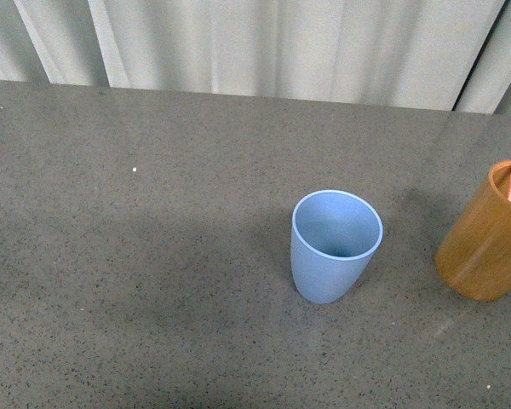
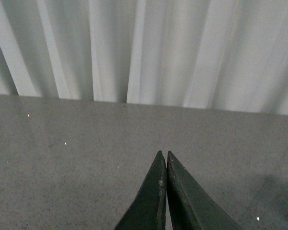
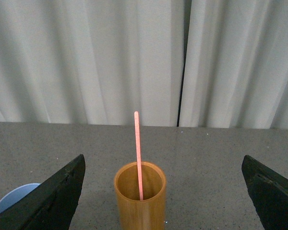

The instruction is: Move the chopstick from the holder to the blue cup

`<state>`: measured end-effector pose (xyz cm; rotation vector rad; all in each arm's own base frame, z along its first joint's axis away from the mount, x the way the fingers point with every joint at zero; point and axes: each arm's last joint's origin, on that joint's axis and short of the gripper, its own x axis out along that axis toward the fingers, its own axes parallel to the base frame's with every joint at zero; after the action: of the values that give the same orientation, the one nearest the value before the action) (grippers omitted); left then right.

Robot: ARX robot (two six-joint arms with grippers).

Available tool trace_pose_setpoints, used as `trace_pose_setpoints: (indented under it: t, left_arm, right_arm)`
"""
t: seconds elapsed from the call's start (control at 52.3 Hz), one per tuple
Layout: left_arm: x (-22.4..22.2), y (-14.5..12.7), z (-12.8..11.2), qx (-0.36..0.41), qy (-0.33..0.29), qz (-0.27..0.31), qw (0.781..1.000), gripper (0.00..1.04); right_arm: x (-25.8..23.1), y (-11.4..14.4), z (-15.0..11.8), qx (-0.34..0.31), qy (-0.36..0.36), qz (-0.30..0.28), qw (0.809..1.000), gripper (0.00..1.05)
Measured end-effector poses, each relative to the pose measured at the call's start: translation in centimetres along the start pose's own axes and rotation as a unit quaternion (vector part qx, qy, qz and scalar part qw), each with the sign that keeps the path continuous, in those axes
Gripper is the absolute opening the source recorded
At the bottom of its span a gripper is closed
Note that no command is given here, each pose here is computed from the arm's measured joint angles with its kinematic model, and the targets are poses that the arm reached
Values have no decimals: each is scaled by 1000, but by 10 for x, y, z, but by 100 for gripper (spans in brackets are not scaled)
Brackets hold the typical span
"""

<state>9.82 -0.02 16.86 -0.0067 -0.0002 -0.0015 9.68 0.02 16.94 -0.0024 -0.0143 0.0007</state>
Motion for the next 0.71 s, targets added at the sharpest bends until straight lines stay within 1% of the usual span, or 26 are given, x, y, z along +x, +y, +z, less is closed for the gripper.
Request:
trace_pose_setpoints:
  t: [0.057,0.191,0.229,0.287,0.382,0.439,0.459,0.478,0.497,0.535,0.573,0.611,0.631,0.669,0.707]
  left_arm:
    - [-1,0,1,0,-9,0,1000,4]
    - [-1,0,1,0,-8,0,1000,4]
    - [-1,0,1,0,-8,0,1000,8]
    - [-1,0,1,0,-7,0,1000,18]
    - [-2,0,1,0,-8,0,1000,32]
    - [-1,0,1,0,-8,0,1000,42]
    - [-1,0,1,0,-8,0,1000,45]
    - [-1,0,1,0,-8,0,1000,46]
    - [-1,0,1,0,-8,0,1000,51]
    - [-1,0,1,0,-8,0,1000,56]
    - [-1,0,1,0,-8,0,1000,61]
    - [-2,0,1,0,-8,-1,1000,68]
    - [-2,0,1,0,-8,-1,1000,69]
    - [-1,0,1,0,-8,0,1000,77]
    - [-1,0,1,0,-8,0,1000,83]
  right_arm:
    - [0,0,0,0,0,0,1000,95]
    - [0,0,0,0,0,0,1000,95]
    - [0,0,0,0,0,0,1000,95]
    - [0,0,0,0,0,0,1000,95]
    - [0,0,0,0,0,0,1000,95]
    - [0,0,0,0,0,0,1000,95]
    - [0,0,-1,-1,11,-6,1000,95]
    - [0,-1,-1,-6,34,-14,999,95]
    - [1,-1,-1,-7,47,-16,999,95]
    - [4,-2,-2,-15,98,-20,995,95]
    - [8,-3,-2,-19,119,-18,993,95]
    - [14,-5,-2,-22,128,-15,991,95]
    - [17,-6,-2,-24,130,-12,991,95]
    - [24,-8,-1,-25,130,-11,991,95]
    - [33,-12,0,-27,128,-15,991,95]
